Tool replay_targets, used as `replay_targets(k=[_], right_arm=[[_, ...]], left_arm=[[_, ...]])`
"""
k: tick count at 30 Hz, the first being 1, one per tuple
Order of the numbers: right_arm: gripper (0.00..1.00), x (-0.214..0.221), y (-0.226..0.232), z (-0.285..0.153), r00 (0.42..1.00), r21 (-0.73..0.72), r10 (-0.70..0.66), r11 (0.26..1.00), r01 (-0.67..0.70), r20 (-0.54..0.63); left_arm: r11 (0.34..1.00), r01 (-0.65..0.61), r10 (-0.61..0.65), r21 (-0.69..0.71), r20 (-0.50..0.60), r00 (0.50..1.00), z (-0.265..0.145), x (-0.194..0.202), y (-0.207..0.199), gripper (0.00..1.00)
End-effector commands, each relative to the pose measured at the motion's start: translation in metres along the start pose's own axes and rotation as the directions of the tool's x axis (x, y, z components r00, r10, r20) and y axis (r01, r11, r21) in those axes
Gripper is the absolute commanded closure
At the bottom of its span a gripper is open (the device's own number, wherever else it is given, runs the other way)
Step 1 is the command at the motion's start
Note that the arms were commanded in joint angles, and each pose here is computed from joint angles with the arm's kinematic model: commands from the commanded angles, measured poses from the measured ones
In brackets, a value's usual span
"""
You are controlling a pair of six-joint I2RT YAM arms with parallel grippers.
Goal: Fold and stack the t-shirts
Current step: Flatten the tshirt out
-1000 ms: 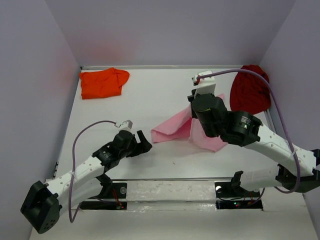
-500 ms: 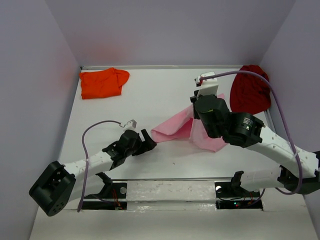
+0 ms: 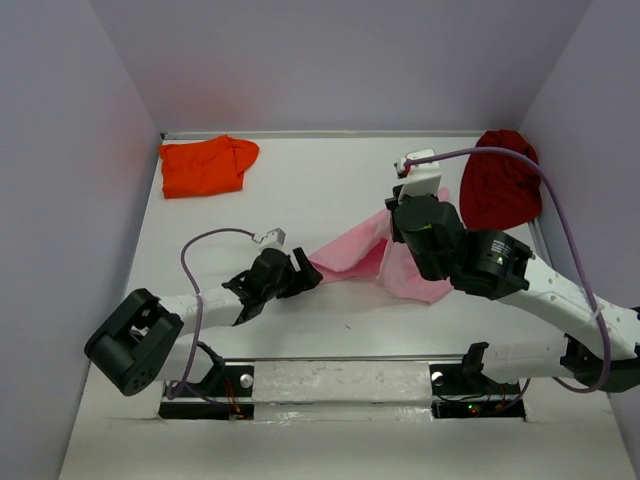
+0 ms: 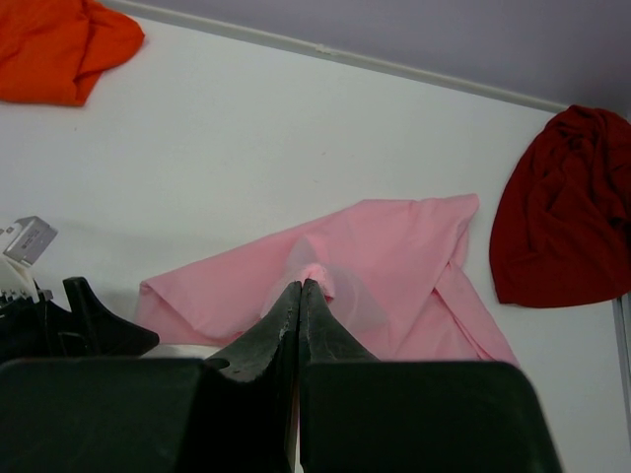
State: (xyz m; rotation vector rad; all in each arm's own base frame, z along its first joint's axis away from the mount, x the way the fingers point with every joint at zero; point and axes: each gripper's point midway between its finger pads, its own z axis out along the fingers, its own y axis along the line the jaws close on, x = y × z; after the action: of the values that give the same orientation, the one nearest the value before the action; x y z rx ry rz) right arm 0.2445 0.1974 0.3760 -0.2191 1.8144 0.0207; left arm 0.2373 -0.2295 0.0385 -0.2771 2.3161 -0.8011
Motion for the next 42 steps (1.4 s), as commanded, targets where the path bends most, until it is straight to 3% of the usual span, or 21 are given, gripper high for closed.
replay_targets(k=[1, 5, 6, 7, 9, 10, 14, 21, 24, 28, 29, 32, 37, 42], right_arm=[[1.00, -0.014, -0.006, -0.004, 0.997, 0.000, 0.068, 0.998, -0.068, 0.046], [1.00, -0.014, -0.009, -0.006, 0.996, -0.004, 0.077, 0.997, -0.077, 0.051], [1.00, -0.015, -0.009, -0.007, 0.995, -0.005, 0.080, 0.997, -0.079, 0.052], [1.00, -0.016, -0.012, -0.008, 0.995, -0.001, 0.086, 0.996, -0.086, 0.058], [1.00, -0.017, -0.014, -0.009, 0.994, 0.001, 0.088, 0.996, -0.088, 0.061], [1.00, -0.018, -0.015, -0.010, 0.994, 0.004, 0.089, 0.996, -0.089, 0.065], [1.00, -0.016, -0.018, -0.010, 0.995, 0.013, 0.080, 0.997, -0.081, 0.065], [1.00, -0.011, -0.029, -0.016, 0.993, 0.022, 0.094, 0.995, -0.096, 0.073], [1.00, -0.009, -0.036, -0.019, 0.992, 0.029, 0.102, 0.994, -0.104, 0.078], [1.00, -0.011, -0.045, -0.025, 0.989, 0.036, 0.119, 0.992, -0.123, 0.088], [1.00, -0.011, -0.047, -0.026, 0.988, 0.037, 0.123, 0.991, -0.127, 0.091], [1.00, -0.008, -0.055, -0.027, 0.989, 0.066, 0.112, 0.991, -0.118, 0.095], [1.00, -0.004, -0.058, -0.033, 0.982, 0.038, 0.165, 0.985, -0.169, 0.091], [1.00, -0.011, -0.079, -0.050, 0.968, 0.032, 0.227, 0.972, -0.232, 0.110]], left_arm=[[0.995, -0.062, 0.058, -0.077, -0.045, 0.997, 0.005, 0.012, 0.021, 0.17], [0.994, -0.085, 0.081, -0.075, -0.046, 0.996, 0.009, 0.013, 0.022, 0.26], [0.993, -0.086, 0.083, -0.078, -0.047, 0.995, 0.011, 0.013, 0.023, 0.33], [0.992, -0.091, 0.086, -0.085, -0.055, 0.995, 0.013, 0.015, 0.025, 0.48], [0.991, -0.098, 0.092, -0.089, -0.064, 0.994, 0.016, 0.016, 0.026, 0.59], [0.990, -0.106, 0.099, -0.090, -0.083, 0.992, 0.019, 0.020, 0.027, 0.72], [0.989, -0.116, 0.105, -0.097, -0.114, 0.988, 0.025, 0.028, 0.032, 0.98], [0.987, -0.131, 0.121, -0.089, -0.111, 0.986, 0.025, 0.025, 0.029, 1.00], [0.987, -0.149, 0.147, -0.052, -0.049, 0.988, 0.005, 0.000, 0.002, 1.00], [0.953, -0.296, 0.295, -0.065, -0.029, 0.955, -0.030, -0.033, -0.022, 1.00], [0.922, -0.354, 0.353, -0.156, -0.038, 0.935, -0.045, -0.050, -0.018, 1.00], [0.894, -0.373, 0.398, -0.249, 0.057, 0.916, -0.087, -0.093, -0.030, 1.00], [0.925, -0.315, 0.373, -0.215, 0.343, 0.862, -0.172, -0.168, -0.080, 1.00], [0.880, -0.351, 0.465, -0.320, 0.424, 0.778, -0.230, -0.201, -0.076, 1.00]])
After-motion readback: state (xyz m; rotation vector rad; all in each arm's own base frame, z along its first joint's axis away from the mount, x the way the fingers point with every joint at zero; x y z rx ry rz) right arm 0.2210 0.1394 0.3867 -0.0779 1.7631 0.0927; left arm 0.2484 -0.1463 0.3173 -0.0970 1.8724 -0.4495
